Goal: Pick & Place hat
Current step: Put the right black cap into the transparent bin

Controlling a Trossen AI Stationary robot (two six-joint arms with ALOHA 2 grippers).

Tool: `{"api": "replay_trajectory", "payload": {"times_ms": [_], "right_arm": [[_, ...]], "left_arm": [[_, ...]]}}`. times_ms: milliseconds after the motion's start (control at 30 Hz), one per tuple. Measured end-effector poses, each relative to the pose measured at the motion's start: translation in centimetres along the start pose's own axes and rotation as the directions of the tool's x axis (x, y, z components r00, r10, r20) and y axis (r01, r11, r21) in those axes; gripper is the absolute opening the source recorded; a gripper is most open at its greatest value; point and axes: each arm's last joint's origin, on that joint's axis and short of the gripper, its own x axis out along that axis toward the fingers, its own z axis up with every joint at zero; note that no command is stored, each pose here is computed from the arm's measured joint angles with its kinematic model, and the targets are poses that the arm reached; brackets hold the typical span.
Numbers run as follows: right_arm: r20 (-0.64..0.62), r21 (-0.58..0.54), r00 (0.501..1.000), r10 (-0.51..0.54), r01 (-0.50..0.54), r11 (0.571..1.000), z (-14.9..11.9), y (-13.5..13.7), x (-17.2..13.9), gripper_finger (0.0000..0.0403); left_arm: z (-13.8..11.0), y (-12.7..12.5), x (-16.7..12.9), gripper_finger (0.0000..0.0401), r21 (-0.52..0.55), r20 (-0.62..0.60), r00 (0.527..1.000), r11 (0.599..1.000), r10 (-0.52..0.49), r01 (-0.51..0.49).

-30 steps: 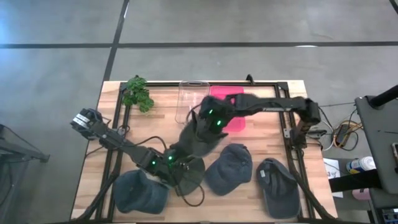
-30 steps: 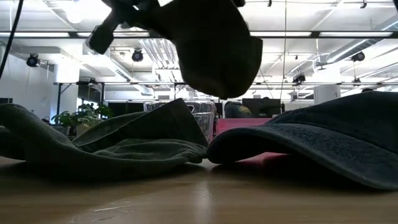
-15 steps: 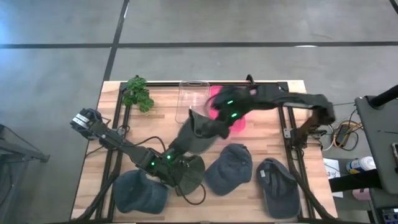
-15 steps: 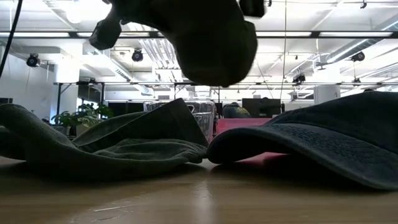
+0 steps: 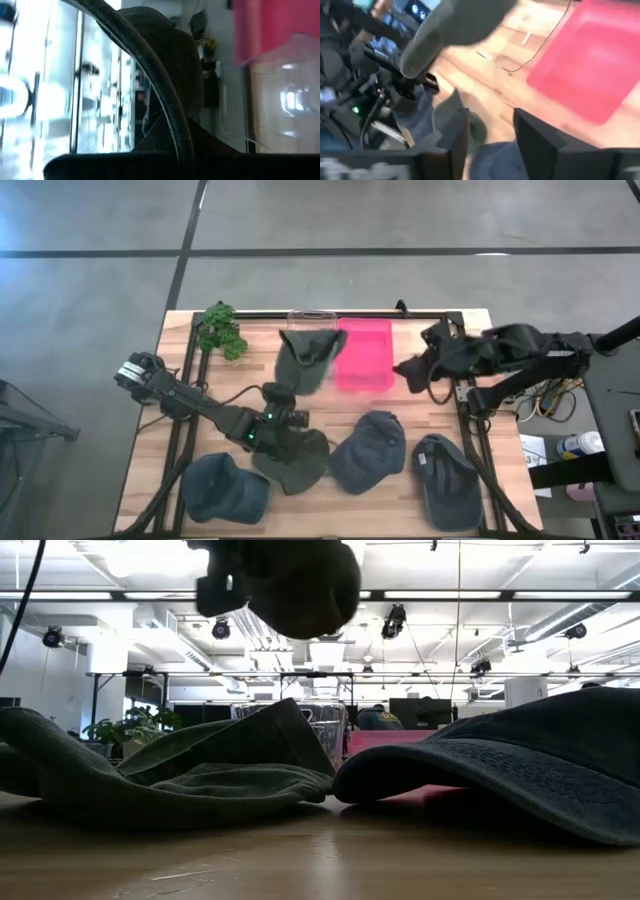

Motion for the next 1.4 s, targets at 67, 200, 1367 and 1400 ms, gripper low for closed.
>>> {"api": "replay_trajectory", "payload": {"times_ms": [67, 200, 1367, 1400], "right_arm": [[0.055, 0.059, 0.998, 0.012, -0.015, 0.998, -1.0, 0.0, 1.3, 0.0184], [0.188, 0.046, 0.98, 0.067, -0.077, 0.996, -1.9, 0.3, 4.0, 0.0214], [0.4, -0.697, 0.773, 0.492, -0.091, 0.711, -0.2, 2.2, -2.5, 0.0221], [0.393, -0.715, 0.775, 0.495, -0.081, 0.694, -0.3, 2.5, -2.2, 0.0221]], "left_arm": [[0.2, 0.3, 0.9, 0.0007, -0.087, -0.029, 1.0, 0.996, 0.008, -0.01], [0.8, 1.0, 2.2, 0.0007, -0.334, 0.016, 0.998, 0.941, -0.055, 0.057], [-4.9, 21.4, 3.5, 0.0007, -0.395, 0.764, 0.171, 0.242, 0.622, 0.886], [-5.1, 21.5, 3.6, 0.0007, -0.347, 0.772, 0.132, 0.238, 0.622, 0.907]]}}
